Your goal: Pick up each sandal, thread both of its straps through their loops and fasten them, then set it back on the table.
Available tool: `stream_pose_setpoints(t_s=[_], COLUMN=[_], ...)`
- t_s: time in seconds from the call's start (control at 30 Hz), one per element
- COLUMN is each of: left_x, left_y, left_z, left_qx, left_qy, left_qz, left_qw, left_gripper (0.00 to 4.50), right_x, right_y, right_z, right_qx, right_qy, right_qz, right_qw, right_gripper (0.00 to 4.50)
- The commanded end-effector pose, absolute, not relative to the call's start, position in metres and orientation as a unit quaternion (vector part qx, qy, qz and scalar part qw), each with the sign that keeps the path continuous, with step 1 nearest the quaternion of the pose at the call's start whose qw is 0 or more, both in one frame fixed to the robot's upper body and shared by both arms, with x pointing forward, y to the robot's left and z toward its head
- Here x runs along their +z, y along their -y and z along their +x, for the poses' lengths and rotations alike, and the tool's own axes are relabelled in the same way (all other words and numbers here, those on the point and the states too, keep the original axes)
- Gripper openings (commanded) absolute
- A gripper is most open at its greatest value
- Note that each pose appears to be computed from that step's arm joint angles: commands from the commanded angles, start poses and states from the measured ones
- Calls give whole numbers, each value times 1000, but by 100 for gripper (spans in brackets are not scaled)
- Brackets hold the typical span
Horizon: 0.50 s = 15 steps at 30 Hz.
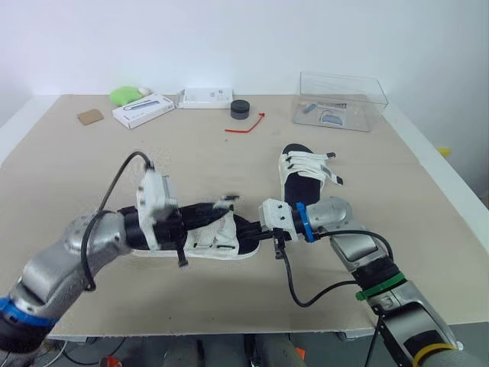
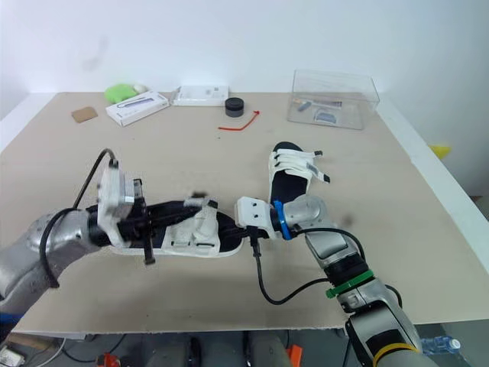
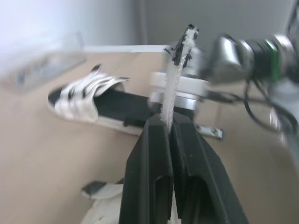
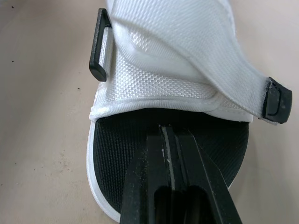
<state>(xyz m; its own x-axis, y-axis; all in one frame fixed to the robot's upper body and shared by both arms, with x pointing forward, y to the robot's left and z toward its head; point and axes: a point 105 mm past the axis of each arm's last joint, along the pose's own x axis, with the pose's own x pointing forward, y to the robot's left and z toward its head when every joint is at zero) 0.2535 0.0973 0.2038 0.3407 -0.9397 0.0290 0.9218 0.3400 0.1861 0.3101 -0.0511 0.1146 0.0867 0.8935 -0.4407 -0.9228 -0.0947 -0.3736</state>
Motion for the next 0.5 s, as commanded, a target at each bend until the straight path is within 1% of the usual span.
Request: stream_pose_setpoints(t_s=[0.03,0.1,0.23,0.3,0.5], left_x=[212,205,195,185,176], left_y=[-113,-118,-125,-133,-144], left_z=[275,280,291,300,306], left_qx=[-550,-553,-525,-495,-470], left_qy=[14,-32,-56,-68,-93], left_qz=[-39,-99,-132,-142,-197], left_qw=[834,827,839,855,855], left_gripper=[9,9,9,9,9], right_x=[117,117,117,118,118], right_y=[51,51,52,54,56], right_z=[312,312,312,312,311], right_qx=[675,674,673,671,670], right_qy=[-24,-24,-25,-26,-28], right_qz=[-311,-311,-312,-311,-312], right_qw=[669,669,671,672,673], right_gripper=[0,0,0,0,0])
